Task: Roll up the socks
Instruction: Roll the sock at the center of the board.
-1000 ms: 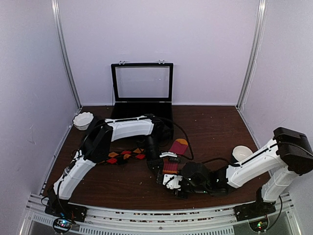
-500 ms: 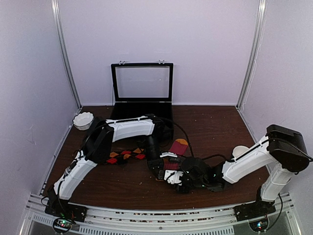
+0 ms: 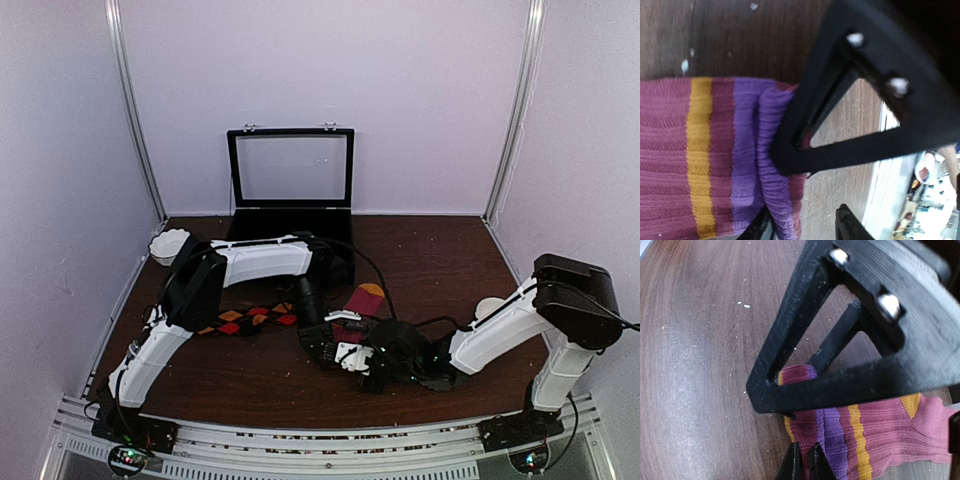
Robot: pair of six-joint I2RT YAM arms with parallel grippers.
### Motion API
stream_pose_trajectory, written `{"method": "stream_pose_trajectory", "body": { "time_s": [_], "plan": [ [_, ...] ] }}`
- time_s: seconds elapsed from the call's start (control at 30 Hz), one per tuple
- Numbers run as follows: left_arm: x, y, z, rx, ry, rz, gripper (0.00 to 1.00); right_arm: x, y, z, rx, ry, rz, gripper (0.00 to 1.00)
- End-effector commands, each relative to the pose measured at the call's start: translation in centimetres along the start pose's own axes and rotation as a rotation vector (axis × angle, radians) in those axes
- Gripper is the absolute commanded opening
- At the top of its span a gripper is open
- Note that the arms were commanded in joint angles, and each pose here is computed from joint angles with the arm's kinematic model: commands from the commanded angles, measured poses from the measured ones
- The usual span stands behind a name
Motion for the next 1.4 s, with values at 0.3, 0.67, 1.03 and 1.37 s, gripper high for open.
{"method": "stream_pose_trajectory", "body": {
  "time_s": [0.3, 0.67, 1.03, 1.37],
  "plan": [
    [-1.3, 1.7, -10.1, -0.326, 0.271, 0.144, 0.56, 0.8, -4.8, -0.5, 0.147, 0.126, 0.228, 0.00],
    [-3.4, 1.0, -14.0, -0.464, 0.410, 0.320, 0.54, 0.3, -4.8, -0.8, 0.169, 0.248, 0.471, 0.00],
    [-3.2, 0.9, -8.5, -0.333, 0.398, 0.401, 0.48, -0.5, -6.0, -0.2, 0.256, 0.327, 0.729, 0.00],
    [-3.2, 3.1, -6.0, -0.310, 0.522, 0.473, 0.45, -1.5, -7.6, 0.6, 0.348, 0.371, 0.930, 0.00]
  ]
}}
Point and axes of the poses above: each gripper's point midway between its finger pads, its own z axis out along the fingers, its own x axis along the line the jaws close on, y = z × x, the point moved 1 cm from there along -z, back along the fingers, and after that the axes turned 8 degrees about z, right-handed, at the moved point
